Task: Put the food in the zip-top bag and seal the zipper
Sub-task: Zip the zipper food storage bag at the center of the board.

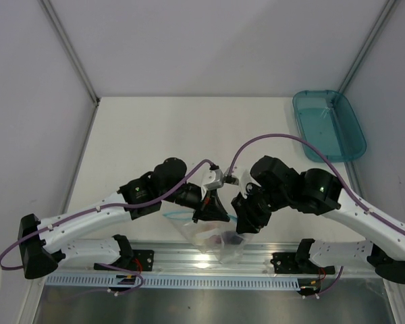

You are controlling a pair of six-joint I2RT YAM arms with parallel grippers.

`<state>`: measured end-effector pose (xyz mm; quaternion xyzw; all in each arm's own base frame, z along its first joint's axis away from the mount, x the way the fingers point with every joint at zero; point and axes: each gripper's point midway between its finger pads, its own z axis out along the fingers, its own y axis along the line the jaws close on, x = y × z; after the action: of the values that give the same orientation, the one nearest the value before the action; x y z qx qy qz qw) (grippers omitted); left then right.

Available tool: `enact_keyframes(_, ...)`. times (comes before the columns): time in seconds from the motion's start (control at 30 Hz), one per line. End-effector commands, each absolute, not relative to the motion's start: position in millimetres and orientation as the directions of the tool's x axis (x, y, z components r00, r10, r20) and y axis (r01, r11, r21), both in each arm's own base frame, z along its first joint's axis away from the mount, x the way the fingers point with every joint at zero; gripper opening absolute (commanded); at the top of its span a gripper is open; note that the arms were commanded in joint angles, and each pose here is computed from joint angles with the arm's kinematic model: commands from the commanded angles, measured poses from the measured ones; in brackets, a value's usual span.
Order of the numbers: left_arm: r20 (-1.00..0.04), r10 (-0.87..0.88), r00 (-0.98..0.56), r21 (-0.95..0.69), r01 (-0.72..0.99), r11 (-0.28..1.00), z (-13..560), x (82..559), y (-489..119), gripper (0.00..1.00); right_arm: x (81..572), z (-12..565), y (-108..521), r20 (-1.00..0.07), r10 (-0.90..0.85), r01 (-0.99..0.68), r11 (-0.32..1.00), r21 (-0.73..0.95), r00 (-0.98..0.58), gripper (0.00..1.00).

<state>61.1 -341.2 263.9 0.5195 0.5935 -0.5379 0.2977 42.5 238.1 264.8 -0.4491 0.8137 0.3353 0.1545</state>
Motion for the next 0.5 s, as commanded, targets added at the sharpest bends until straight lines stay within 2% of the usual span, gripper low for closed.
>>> enact_keyframes(0.0,-0.856,0.361,-0.371,-0.399,0.917,-0.005,241.3,66.1,-336.6,0.01,70.3,294.6,251.4,-0.690,-0.510,-0.851,0.407,0.333,-0.514,0.45)
enact_keyframes(0.03,-0.854,0.352,-0.384,-0.403,0.915,0.021,243.0,69.0,-336.0,0.01,79.2,295.5,249.4,-0.707,-0.484,-0.841,0.446,0.307,-0.515,0.54)
enact_keyframes(0.13,-0.849,0.313,-0.426,-0.416,0.904,0.103,249.1,77.8,-332.7,0.01,96.9,301.6,247.2,-0.764,-0.392,-0.812,0.511,0.282,-0.512,0.60)
enact_keyframes(0.23,-0.855,0.258,-0.449,-0.427,0.893,0.139,260.1,82.5,-331.2,0.01,109.7,309.0,245.8,-0.829,-0.289,-0.802,0.529,0.278,-0.478,0.61)
enact_keyframes(0.3,-0.860,0.231,-0.455,-0.430,0.890,0.151,264.9,83.2,-328.1,0.00,113.0,296.7,242.0,-0.836,-0.263,-0.792,0.540,0.286,-0.482,0.60)
enact_keyframes(0.33,-0.863,0.222,-0.454,-0.430,0.890,0.148,267.6,82.6,-327.3,0.01,115.2,307.9,239.7,-0.866,-0.201,-0.796,0.527,0.298,-0.457,0.59)
enact_keyframes(0.47,-0.861,0.196,-0.470,-0.444,0.881,0.164,267.2,83.0,-323.4,0.01,115.7,299.8,236.9,-0.888,-0.137,-0.812,0.484,0.326,-0.438,0.57)
